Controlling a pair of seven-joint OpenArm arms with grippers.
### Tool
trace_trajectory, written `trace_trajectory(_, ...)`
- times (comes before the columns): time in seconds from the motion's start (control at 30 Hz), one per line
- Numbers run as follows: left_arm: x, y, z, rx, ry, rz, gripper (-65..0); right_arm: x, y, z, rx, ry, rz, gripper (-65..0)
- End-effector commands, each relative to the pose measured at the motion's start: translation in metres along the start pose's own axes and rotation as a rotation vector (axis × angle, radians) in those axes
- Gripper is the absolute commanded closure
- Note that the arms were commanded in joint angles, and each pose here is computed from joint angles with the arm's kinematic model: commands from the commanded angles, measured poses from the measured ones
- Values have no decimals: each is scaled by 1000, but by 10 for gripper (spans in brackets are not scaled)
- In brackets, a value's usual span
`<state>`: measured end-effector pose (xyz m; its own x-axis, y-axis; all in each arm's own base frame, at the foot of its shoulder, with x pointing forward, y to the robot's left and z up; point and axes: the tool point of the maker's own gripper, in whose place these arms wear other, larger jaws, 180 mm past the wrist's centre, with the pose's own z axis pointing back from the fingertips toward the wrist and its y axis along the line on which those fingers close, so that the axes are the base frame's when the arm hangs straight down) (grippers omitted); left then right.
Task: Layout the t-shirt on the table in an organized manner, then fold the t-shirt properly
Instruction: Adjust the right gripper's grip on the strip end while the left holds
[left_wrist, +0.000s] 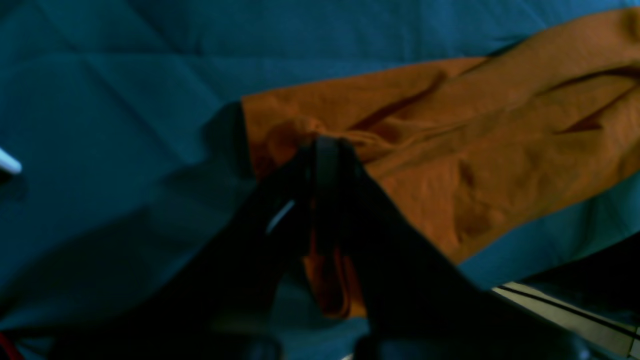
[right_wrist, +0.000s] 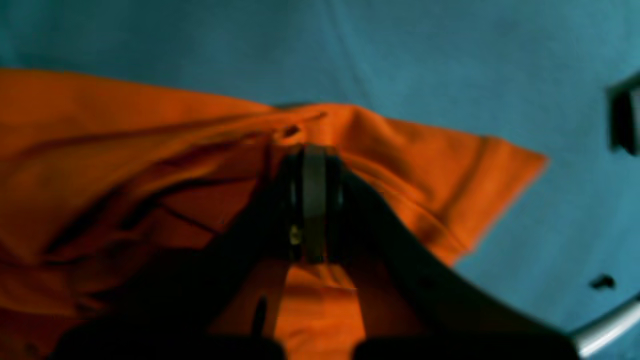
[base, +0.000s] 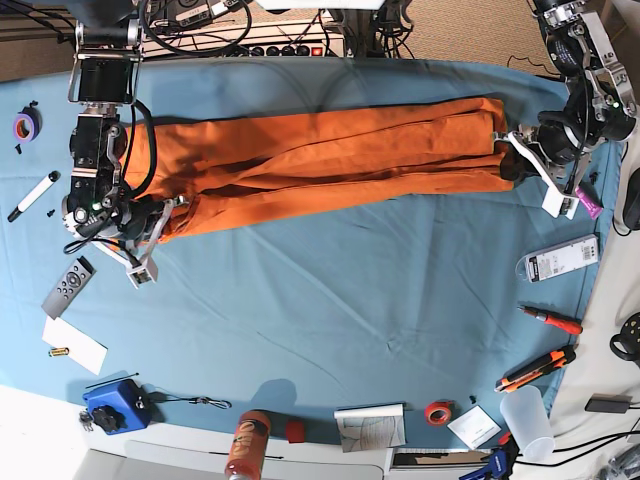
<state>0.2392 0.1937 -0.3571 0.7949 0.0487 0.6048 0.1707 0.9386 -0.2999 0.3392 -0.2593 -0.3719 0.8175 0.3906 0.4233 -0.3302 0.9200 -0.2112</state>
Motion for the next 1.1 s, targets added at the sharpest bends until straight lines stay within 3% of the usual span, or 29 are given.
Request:
trace_trajectory(0.0,11,-1,4,-2,-37,-21,0,12,-11,7,-31,-35,5,0)
trace_trajectory(0.27,11,-1,4,-2,-37,-21,0,17,-13,10,-42,-58,11,0)
trace_trajectory(0.57,11,-1,4,-2,-37,-21,0,41,-13,43,-100,-135,72,0)
trace_trajectory(0.8,11,-1,4,-2,-37,-21,0,33,-14,42,-103,-91,65,0)
trace_trajectory(0.93,11,-1,4,-2,-37,-21,0,39,-14,42,-100,-125,65,-147)
trace_trajectory(1.07,11,-1,4,-2,-37,-21,0,43,-20,38,-129,-154,42,-147)
